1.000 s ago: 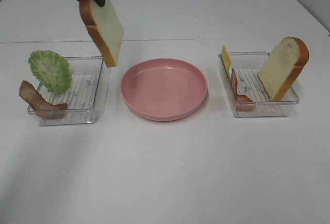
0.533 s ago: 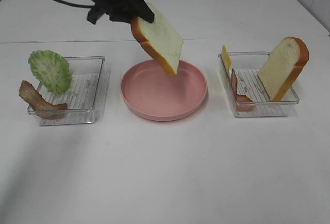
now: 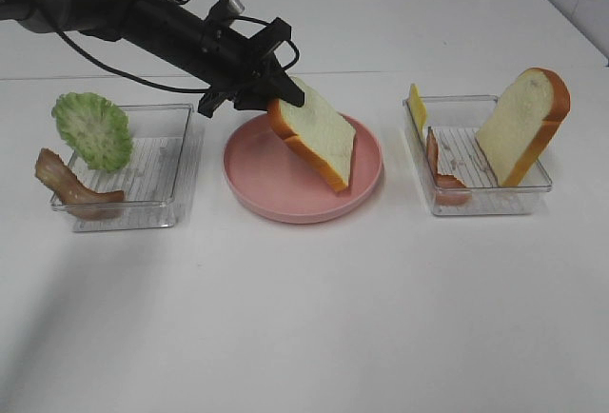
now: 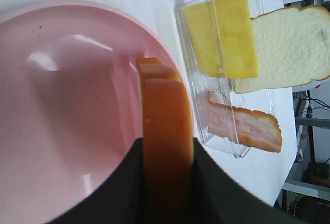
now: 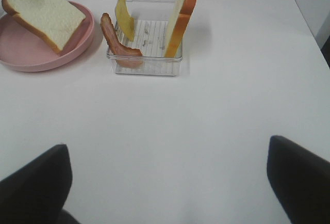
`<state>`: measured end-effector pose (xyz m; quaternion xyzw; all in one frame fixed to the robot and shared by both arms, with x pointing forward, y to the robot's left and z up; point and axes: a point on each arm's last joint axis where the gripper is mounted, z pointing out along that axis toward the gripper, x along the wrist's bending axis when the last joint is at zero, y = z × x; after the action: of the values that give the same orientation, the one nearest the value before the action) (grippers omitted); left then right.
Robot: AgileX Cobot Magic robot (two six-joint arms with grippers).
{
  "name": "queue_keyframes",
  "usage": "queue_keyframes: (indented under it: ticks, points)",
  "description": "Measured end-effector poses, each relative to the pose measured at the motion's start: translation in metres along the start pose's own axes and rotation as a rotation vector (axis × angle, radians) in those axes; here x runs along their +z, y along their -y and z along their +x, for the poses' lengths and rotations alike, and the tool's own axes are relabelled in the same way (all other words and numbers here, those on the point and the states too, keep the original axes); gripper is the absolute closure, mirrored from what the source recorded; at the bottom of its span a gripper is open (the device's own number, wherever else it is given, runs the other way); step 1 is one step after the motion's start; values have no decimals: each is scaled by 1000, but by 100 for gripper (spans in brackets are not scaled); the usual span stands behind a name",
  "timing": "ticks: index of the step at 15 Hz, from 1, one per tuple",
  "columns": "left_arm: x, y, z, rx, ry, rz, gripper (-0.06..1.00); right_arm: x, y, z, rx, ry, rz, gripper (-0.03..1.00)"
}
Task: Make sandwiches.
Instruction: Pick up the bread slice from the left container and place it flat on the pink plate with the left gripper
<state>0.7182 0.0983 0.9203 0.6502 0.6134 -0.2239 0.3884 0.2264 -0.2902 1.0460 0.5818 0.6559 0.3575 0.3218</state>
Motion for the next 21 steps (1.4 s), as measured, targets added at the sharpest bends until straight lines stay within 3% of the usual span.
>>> queue_keyframes:
  ticks: [5, 7, 8, 9, 10, 13, 17, 19, 21]
  points:
    - [5, 2, 5, -9, -4, 10, 71, 0, 0, 0, 0, 0, 0, 0]
    - [5, 2, 5, -9, -4, 12, 59, 0, 0, 0, 0, 0, 0, 0]
    - [5, 2, 5, -9, -4, 12, 59, 0, 0, 0, 0, 0, 0, 0]
    - [5, 2, 5, -9, -3, 13, 37, 0, 0, 0, 0, 0, 0, 0]
    - [5, 2, 5, -9, -3, 14, 32, 0, 0, 0, 0, 0, 0, 0]
    - [4, 2, 5, 10, -21, 17, 29, 0, 0, 0, 0, 0, 0, 0]
    - [3, 7, -15, 167, -151, 19, 29, 0, 0, 0, 0, 0, 0, 0]
    - [4, 12, -31, 261, -252, 8, 28, 0, 0, 0, 0, 0, 0, 0]
    - [7, 17, -42, 292, -348, 1, 28, 0, 0, 0, 0, 0, 0, 0]
